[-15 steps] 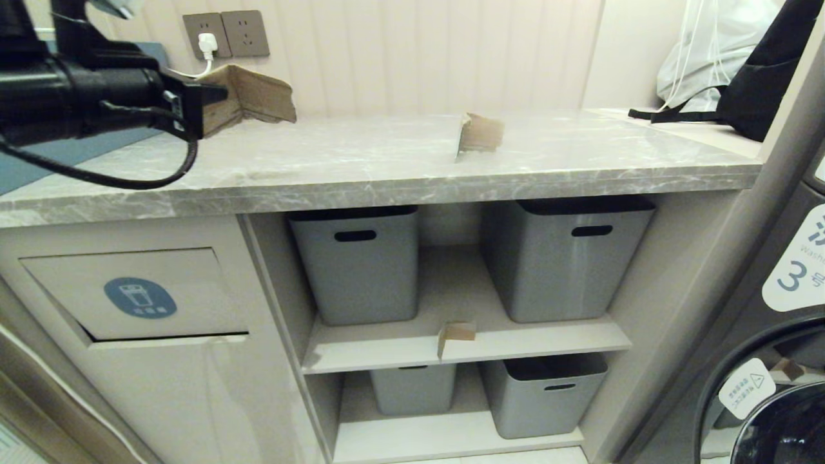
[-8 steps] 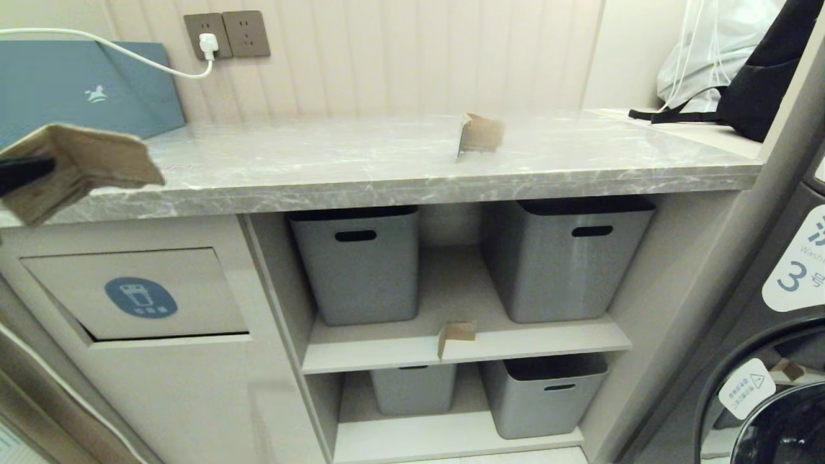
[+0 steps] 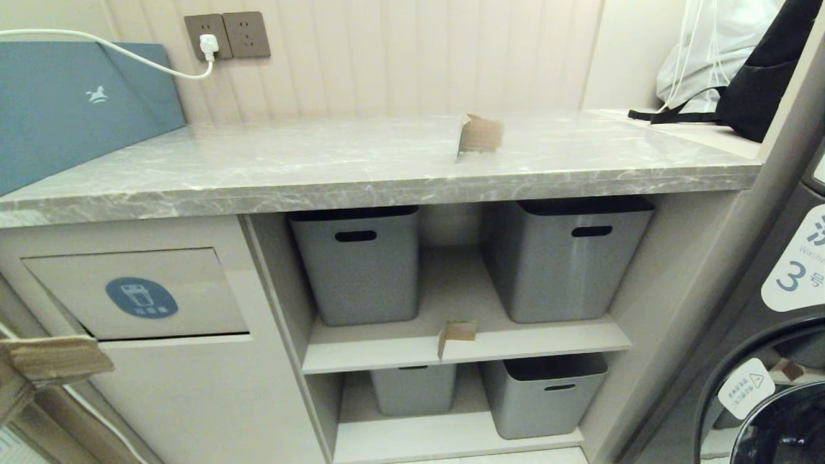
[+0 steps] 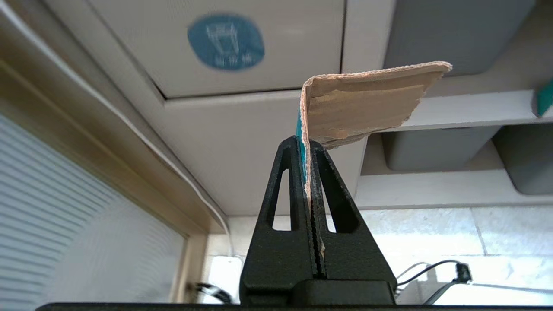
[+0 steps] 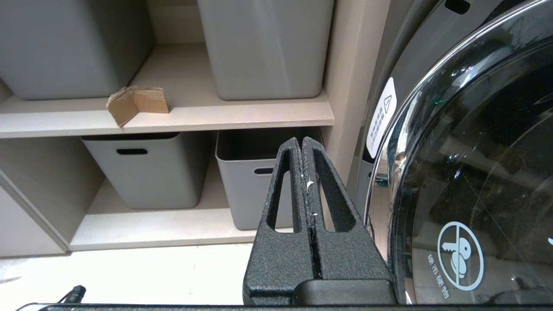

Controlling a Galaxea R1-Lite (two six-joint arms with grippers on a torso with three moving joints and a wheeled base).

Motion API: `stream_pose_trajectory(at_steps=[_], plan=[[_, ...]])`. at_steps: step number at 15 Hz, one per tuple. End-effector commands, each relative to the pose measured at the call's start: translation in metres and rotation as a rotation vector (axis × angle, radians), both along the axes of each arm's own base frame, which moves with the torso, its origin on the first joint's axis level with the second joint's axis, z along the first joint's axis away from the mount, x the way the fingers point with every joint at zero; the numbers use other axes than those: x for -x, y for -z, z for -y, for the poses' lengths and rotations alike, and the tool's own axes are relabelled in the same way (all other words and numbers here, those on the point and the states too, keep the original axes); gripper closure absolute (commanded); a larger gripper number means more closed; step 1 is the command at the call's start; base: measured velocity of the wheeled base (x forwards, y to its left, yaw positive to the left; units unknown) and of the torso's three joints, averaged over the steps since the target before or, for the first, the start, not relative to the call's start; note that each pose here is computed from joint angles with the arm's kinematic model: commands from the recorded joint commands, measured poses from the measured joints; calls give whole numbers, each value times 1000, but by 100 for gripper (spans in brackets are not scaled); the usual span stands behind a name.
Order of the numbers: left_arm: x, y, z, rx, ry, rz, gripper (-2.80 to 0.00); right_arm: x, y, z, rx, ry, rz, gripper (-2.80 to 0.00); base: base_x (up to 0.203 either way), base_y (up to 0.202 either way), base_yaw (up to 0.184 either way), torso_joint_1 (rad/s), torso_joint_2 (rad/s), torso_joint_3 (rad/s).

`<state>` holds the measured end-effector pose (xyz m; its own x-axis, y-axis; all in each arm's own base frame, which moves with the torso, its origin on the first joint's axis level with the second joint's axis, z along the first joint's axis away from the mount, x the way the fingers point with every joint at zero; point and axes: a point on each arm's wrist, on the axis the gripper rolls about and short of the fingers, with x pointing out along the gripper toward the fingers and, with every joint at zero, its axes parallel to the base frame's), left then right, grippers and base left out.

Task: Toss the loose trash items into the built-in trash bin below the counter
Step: Put the garbage in the trash can

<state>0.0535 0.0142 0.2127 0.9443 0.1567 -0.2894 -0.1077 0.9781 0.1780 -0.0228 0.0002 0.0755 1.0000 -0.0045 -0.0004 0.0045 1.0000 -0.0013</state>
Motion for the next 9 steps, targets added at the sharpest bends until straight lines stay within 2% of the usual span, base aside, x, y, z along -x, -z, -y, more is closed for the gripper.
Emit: stream_pose_trajectory(at_steps=[1,5,9], plan=[[-4,14,-2,15,-22,13,0,0,0,0,0,-1,0,0,0,0,0,0,0,0],[-28,47,-11,1,-28,110,0,0,0,0,0,-1,0,0,0,0,0,0,0,0],[-47,58,-20,36,-53,76,0,0,0,0,0,0,0,0,0,0,0,0,0,0]])
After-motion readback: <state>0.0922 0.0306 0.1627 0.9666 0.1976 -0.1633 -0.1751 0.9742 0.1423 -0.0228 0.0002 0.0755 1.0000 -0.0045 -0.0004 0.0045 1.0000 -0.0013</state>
